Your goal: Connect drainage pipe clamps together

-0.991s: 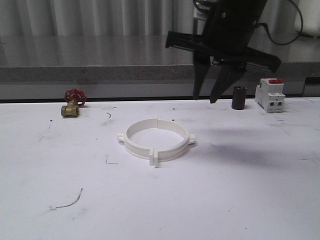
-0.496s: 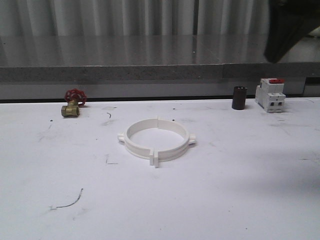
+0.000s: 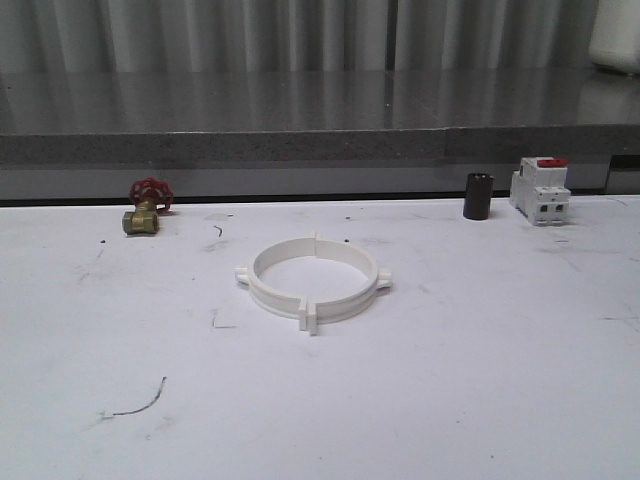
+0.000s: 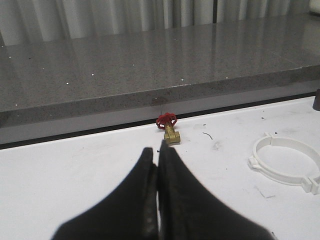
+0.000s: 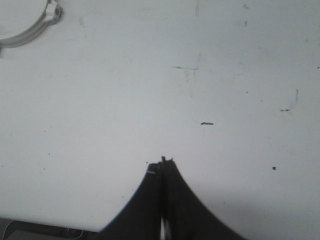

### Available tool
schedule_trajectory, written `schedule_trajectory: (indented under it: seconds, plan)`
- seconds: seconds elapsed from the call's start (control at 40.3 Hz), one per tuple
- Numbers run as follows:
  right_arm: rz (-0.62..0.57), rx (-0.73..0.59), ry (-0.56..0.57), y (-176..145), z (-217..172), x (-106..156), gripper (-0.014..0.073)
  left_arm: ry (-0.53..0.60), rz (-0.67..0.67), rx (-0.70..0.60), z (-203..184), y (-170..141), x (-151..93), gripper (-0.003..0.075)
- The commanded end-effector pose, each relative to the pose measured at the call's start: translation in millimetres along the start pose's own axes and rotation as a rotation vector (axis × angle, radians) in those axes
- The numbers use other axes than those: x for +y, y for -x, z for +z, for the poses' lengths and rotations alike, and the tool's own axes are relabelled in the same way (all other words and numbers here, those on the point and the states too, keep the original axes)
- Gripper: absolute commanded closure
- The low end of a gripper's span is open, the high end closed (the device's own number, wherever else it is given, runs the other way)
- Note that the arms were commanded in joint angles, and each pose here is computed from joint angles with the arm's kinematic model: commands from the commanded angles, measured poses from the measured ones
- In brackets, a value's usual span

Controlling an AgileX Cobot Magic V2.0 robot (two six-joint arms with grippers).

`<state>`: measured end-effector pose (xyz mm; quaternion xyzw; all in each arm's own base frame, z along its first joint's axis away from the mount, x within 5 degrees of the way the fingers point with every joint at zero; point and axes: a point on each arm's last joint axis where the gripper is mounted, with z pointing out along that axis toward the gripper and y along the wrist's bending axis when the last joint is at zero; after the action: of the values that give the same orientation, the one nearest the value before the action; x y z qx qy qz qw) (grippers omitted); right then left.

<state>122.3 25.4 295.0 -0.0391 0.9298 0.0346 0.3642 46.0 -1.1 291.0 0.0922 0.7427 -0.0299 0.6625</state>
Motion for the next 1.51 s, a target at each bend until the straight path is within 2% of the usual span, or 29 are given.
schedule_trajectory:
  seconds: [0.0,0.198,0.372,1.487]
  plan:
    - [-0.032,-0.191,-0.002,-8.7,-18.2,-5.6,0.0665,-0.012,0.007,-0.098,-1.7,15.9,-0.6,0.0741]
    - [-0.020,-0.457,0.042,-38.4,-43.6,-10.9,0.0665,-0.012,0.007,-0.098,-1.7,15.9,-0.6,0.0741]
    - [-0.014,-0.584,0.057,-50.9,-58.0,-13.9,0.0665,-0.012,0.007,-0.098,-1.7,15.9,-0.6,0.0741]
    - [-0.012,-0.600,0.059,-52.5,-60.4,-14.3,0.0665,-0.012,0.011,-0.084,0.5,10.4,-1.2,0.0741]
